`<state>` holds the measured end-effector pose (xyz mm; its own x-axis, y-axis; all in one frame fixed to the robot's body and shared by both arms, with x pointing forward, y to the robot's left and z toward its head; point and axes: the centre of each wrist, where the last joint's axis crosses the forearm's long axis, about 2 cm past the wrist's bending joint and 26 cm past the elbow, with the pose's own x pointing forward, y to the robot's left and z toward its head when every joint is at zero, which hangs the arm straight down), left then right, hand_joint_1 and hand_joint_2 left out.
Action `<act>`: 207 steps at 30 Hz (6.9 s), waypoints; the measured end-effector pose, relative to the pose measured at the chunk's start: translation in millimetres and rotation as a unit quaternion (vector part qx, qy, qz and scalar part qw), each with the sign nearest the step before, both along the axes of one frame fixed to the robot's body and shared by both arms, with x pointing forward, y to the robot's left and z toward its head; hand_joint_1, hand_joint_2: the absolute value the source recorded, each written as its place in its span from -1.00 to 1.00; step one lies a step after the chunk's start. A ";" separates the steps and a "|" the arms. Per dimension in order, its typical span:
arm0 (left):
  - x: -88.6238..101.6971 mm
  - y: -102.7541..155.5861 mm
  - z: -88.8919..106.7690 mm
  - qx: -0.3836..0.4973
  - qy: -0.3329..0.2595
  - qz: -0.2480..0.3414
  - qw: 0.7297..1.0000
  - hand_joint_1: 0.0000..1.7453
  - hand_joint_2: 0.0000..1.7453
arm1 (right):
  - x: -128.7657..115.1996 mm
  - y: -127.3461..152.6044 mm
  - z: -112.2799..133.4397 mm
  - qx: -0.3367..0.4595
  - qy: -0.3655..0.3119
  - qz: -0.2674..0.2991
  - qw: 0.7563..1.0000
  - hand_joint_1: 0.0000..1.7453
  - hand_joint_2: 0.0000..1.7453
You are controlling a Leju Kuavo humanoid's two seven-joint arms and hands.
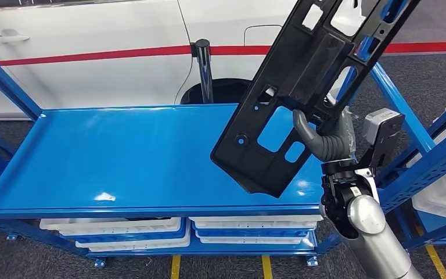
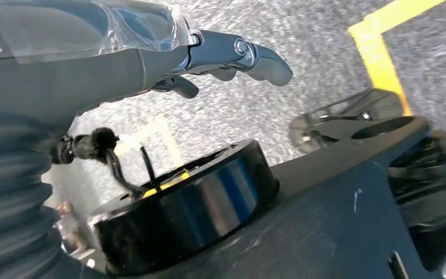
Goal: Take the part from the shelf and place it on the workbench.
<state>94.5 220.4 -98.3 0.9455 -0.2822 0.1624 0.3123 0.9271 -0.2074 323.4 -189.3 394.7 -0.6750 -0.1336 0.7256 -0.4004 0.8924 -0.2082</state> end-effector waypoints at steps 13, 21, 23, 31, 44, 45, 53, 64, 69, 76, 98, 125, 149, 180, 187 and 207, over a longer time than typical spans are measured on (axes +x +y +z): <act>-6.2 -0.4 -1.2 -0.006 0.020 0.006 1.000 -1.00 1.00 | -6.0 1.2 -3.6 -0.017 -0.017 -0.031 0.999 1.00 1.00; -4.4 -0.1 -0.8 -0.007 0.018 0.006 1.000 -1.00 1.00 | -9.4 2.2 -2.8 -0.031 -0.023 -0.039 0.998 1.00 1.00; -3.7 0.6 -0.8 -0.007 0.017 0.006 1.000 -1.00 1.00 | -9.9 2.3 -2.4 -0.033 -0.023 -0.040 0.998 1.00 1.00; -0.3 1.0 0.1 -0.032 0.024 -0.002 0.999 -1.00 1.00 | -10.6 3.0 -2.7 -0.034 -0.018 -0.038 0.999 1.00 1.00; -7.0 0.3 -1.2 -0.030 0.034 -0.003 0.999 -1.00 1.00 | -10.5 2.8 -5.4 -0.020 -0.013 -0.025 0.999 1.00 1.00; -6.3 0.3 -1.1 -0.030 0.033 -0.003 0.999 -1.00 1.00 | -10.6 2.8 -6.0 -0.018 -0.014 -0.025 0.999 1.00 1.00; -2.5 0.1 -0.3 -0.031 0.025 -0.003 0.999 -1.00 1.00 | -11.7 2.8 -4.9 -0.018 -0.029 -0.030 0.999 1.00 1.00; 350.7 45.3 246.9 0.060 -0.450 -0.069 0.888 -1.00 1.00 | -30.7 -8.1 -24.9 -0.110 -0.031 -0.079 0.990 1.00 1.00; 328.1 35.6 213.0 0.163 -0.505 -0.075 0.844 -1.00 1.00 | -38.5 -14.3 -31.4 -0.127 -0.030 -0.081 0.988 1.00 1.00; 314.0 27.4 195.8 0.050 -0.425 -0.216 0.878 -1.00 1.00 | -51.3 -25.4 -55.0 -0.150 -0.007 -0.081 0.985 1.00 1.00; 322.2 29.2 209.0 0.023 -0.381 -0.328 0.864 -1.00 1.00 | -59.8 -38.2 -56.7 -0.146 -0.017 -0.089 0.985 1.00 1.00; 321.9 -3.5 217.4 -0.016 -0.336 -0.412 0.847 -1.00 1.00 | -62.6 -45.5 -52.5 -0.145 -0.002 -0.117 0.982 1.00 1.00; -5.3 2.1 -1.6 0.054 0.027 0.039 0.997 -1.00 1.00 | -111.0 -90.5 -33.8 -0.144 -0.046 -0.232 0.961 1.00 1.00; -13.8 8.7 -4.1 0.050 0.017 -0.013 0.999 -1.00 1.00 | -155.6 -148.0 -37.3 -0.120 -0.035 -0.313 0.942 1.00 1.00; -11.5 10.3 -3.8 0.047 0.018 -0.016 0.999 -1.00 1.00 | -156.1 -153.3 -34.5 -0.118 -0.048 -0.322 0.938 1.00 1.00; -14.8 14.4 -4.9 0.055 0.038 -0.026 0.997 -1.00 1.00 | -166.9 -148.3 -36.8 -0.118 -0.069 -0.342 0.930 1.00 1.00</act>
